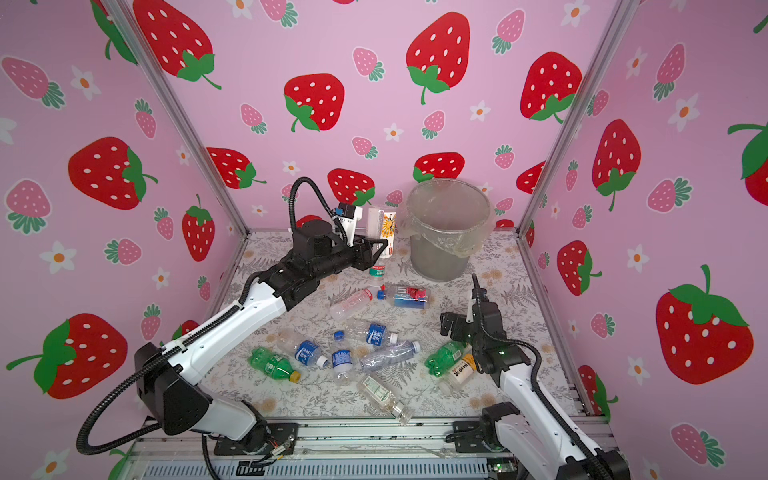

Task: Throw the plastic bottles in the bin
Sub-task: Throw the plastic bottle into the trash bin.

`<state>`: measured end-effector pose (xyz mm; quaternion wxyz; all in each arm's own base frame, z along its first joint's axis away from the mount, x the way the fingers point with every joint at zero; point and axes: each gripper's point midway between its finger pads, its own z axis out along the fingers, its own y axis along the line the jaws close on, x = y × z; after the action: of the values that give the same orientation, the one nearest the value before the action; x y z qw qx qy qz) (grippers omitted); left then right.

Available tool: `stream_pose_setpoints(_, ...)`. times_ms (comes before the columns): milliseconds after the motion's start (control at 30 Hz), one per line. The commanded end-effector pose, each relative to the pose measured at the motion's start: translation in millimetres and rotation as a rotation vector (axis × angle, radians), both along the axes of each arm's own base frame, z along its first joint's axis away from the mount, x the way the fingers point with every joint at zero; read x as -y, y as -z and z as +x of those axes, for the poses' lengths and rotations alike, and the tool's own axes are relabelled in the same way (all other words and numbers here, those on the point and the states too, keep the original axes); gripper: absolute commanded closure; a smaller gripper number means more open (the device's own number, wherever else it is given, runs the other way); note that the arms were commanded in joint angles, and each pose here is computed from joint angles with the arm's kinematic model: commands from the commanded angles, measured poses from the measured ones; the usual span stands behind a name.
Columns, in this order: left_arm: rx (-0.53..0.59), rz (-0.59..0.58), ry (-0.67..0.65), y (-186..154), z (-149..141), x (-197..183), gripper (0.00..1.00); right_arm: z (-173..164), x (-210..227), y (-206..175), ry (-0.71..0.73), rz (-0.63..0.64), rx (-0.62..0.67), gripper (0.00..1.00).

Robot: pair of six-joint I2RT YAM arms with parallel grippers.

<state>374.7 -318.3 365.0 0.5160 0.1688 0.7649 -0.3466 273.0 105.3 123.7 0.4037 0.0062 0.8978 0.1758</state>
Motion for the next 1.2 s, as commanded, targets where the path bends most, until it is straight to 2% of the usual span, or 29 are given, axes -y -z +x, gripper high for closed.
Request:
stream_pose_setpoints(0,0.082,-0.061,-0.067,-41,14,4,0.49,-2,3,3,0.01,-0.016,-0.009,0.0)
stream_pose_setpoints(200,0.162,-0.137,-0.087,-82,36,33,0.46,-1,3,-5,0.021,0.006,0.009,0.0)
stream_pose_setpoints(400,0.156,-0.185,-0.097,-112,91,82,0.45,2,4,-16,0.039,0.018,0.032,0.0)
stream_pose_setpoints(433,0.187,-0.211,-0.116,-123,102,86,0.42,2,4,-18,0.04,0.02,0.035,0.0)
stream_pose_setpoints(467,0.2,-0.237,-0.146,-122,115,91,0.28,3,5,-20,0.045,0.021,0.039,0.01)
stream_pose_setpoints(500,0.206,-0.263,-0.171,-117,126,94,0.08,4,5,-22,0.05,0.024,0.044,0.01)
stream_pose_setpoints(533,0.212,-0.281,-0.183,-111,134,98,0.01,4,6,-23,0.053,0.026,0.046,0.01)
stream_pose_setpoints(567,0.212,-0.287,-0.181,-105,139,101,0.01,3,6,-24,0.056,0.028,0.048,0.01)
stream_pose_setpoints(733,0.203,-0.224,-0.153,-85,130,105,0.01,-1,8,-26,0.061,0.036,0.056,0.01)
stream_pose_setpoints(1000,0.206,-0.105,-0.2,-117,83,50,0.01,-5,6,-22,0.051,0.047,0.051,0.01)
stream_pose_setpoints(1167,0.176,-0.025,-0.27,-120,59,5,0.01,-4,5,-24,0.043,0.051,0.052,0.01)
